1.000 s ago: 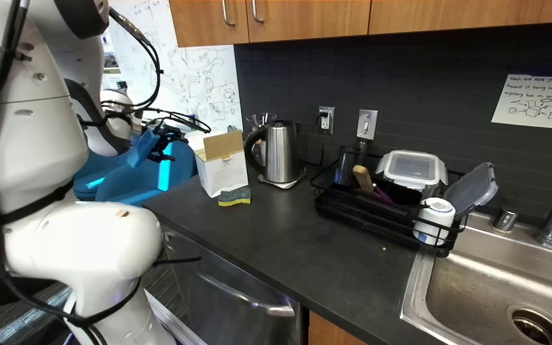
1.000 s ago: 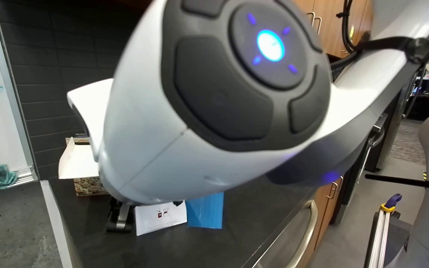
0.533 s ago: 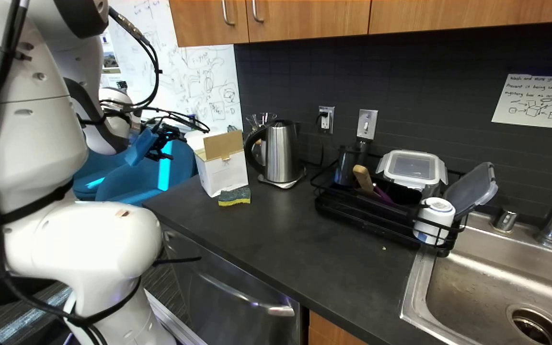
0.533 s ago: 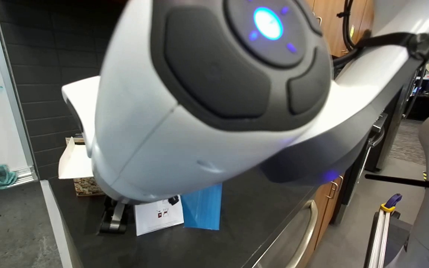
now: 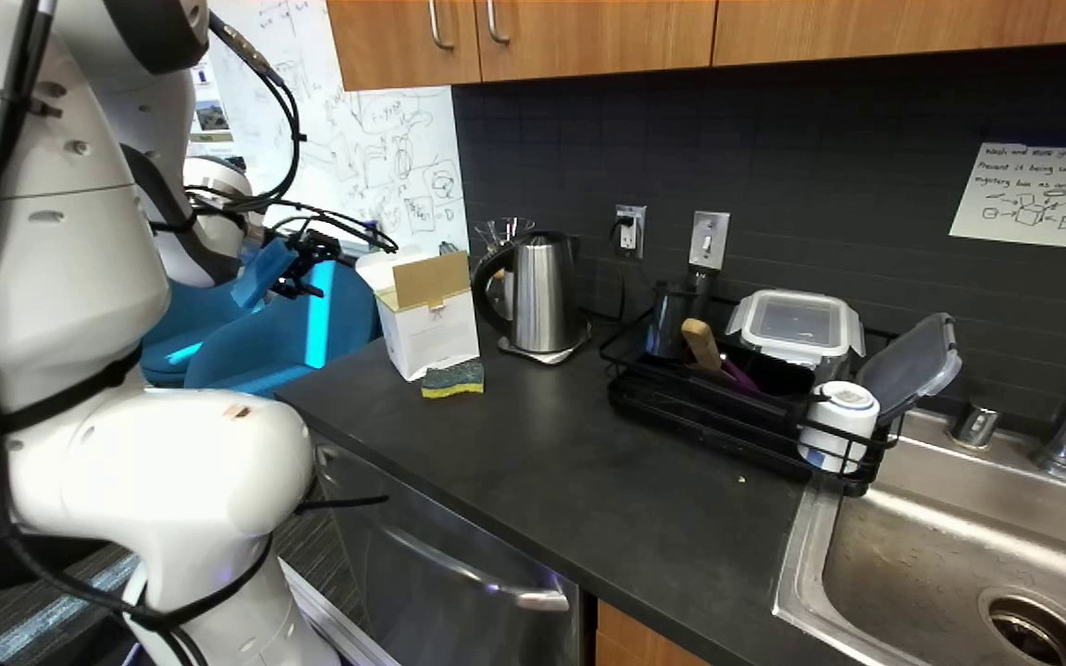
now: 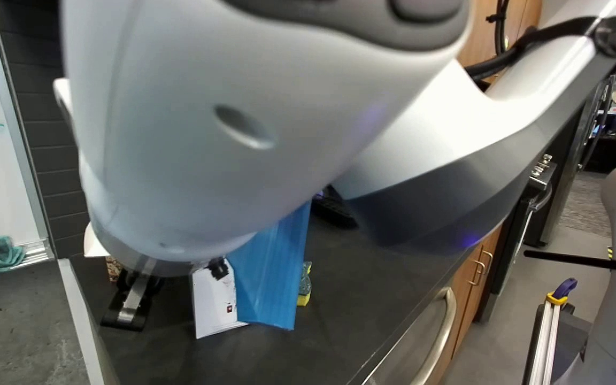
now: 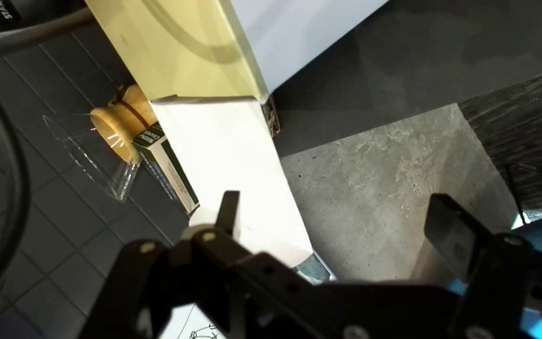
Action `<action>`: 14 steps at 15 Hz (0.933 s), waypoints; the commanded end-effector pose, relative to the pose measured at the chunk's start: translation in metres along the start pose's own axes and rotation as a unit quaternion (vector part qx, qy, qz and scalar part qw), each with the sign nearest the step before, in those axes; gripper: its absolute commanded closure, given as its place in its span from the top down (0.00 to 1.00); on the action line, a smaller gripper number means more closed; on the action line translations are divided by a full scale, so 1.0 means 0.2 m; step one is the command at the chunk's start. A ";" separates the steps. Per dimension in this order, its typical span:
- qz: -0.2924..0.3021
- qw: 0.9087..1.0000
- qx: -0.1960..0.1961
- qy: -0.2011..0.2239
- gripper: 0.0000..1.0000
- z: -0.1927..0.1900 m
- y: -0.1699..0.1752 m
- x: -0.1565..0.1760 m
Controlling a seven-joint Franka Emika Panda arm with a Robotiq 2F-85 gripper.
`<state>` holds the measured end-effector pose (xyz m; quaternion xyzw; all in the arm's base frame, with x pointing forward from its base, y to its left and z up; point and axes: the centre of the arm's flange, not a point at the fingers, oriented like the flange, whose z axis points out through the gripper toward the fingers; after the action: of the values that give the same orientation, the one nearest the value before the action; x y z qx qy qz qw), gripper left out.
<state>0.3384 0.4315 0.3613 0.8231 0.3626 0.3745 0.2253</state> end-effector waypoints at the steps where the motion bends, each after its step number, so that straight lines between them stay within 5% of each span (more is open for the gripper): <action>1: 0.025 0.999 0.021 -0.011 1.00 -0.02 0.01 0.03; 14: 0.081 0.993 0.064 -0.052 1.00 0.02 0.05 -0.02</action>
<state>0.3397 0.4324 0.3622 0.8733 0.3129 0.3313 0.1719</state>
